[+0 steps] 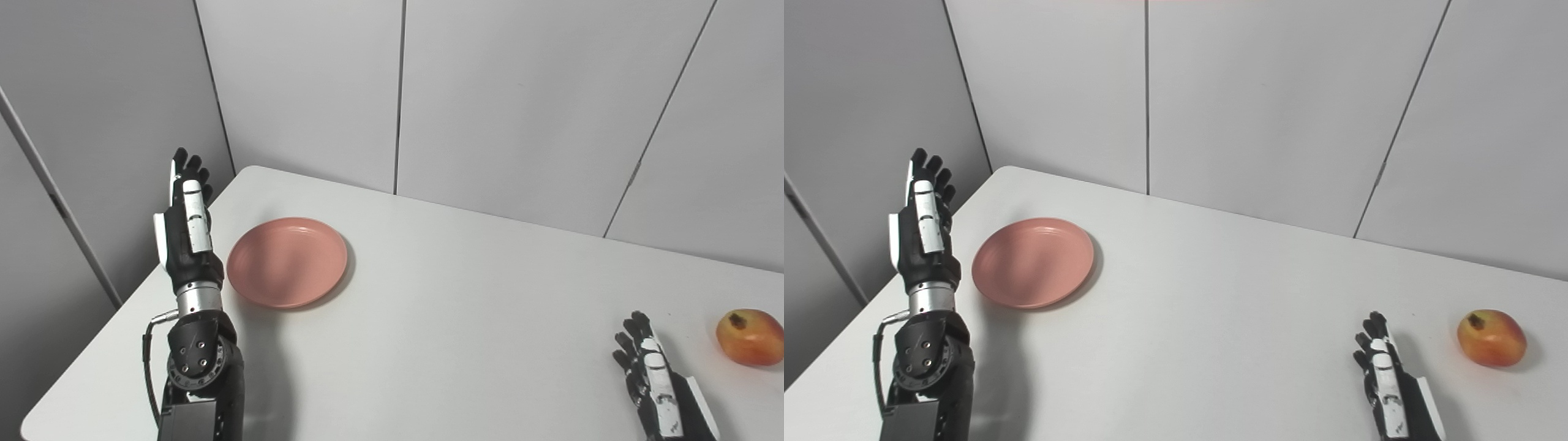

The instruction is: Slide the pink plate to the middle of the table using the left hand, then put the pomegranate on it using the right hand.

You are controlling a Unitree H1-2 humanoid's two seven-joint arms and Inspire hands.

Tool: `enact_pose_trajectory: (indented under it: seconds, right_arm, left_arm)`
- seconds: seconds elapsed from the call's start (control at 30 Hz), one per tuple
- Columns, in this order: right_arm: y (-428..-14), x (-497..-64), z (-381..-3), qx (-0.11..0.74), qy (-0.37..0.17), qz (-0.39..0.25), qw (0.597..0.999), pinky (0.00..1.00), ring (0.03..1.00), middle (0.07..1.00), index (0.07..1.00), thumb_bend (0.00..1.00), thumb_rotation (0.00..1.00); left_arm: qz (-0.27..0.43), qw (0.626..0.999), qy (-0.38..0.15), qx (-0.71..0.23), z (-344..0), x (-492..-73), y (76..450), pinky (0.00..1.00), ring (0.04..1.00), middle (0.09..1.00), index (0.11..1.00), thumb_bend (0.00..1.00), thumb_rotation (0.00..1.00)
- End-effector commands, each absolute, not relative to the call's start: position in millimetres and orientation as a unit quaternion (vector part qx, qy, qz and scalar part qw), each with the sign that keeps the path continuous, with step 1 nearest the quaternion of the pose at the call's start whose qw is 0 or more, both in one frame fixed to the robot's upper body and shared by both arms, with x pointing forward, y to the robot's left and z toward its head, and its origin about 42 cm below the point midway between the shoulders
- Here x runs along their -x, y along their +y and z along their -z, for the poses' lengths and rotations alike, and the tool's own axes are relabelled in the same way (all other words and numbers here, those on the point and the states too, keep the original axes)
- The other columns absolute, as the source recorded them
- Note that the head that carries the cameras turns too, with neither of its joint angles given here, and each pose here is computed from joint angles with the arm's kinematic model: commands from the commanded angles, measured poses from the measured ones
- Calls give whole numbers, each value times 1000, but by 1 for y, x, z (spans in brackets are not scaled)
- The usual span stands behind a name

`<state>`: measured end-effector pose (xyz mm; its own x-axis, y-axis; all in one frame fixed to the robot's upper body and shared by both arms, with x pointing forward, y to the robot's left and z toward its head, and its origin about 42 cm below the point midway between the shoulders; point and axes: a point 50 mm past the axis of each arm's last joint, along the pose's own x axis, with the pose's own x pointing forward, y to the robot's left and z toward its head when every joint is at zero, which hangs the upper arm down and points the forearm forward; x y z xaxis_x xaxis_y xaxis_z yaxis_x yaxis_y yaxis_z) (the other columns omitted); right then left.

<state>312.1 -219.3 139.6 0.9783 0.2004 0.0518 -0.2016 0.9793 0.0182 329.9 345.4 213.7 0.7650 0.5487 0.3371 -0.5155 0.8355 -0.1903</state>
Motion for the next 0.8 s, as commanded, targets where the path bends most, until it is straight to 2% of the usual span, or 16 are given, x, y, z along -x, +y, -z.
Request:
enact_pose_trajectory:
  seconds: [0.0,0.77]
  right_arm:
    - [-221,-316,-156,-12,-60,-106,993,1000,992,1000,999,155,1000]
    - [-223,-315,-157,-12,-60,-104,993,1000,994,1000,1000,156,1000]
  left_arm:
    - [-285,930,-230,38,-230,-331,352,974,960,963,950,401,1000]
    - [-300,926,-216,72,-218,-334,369,1000,970,973,950,397,1000]
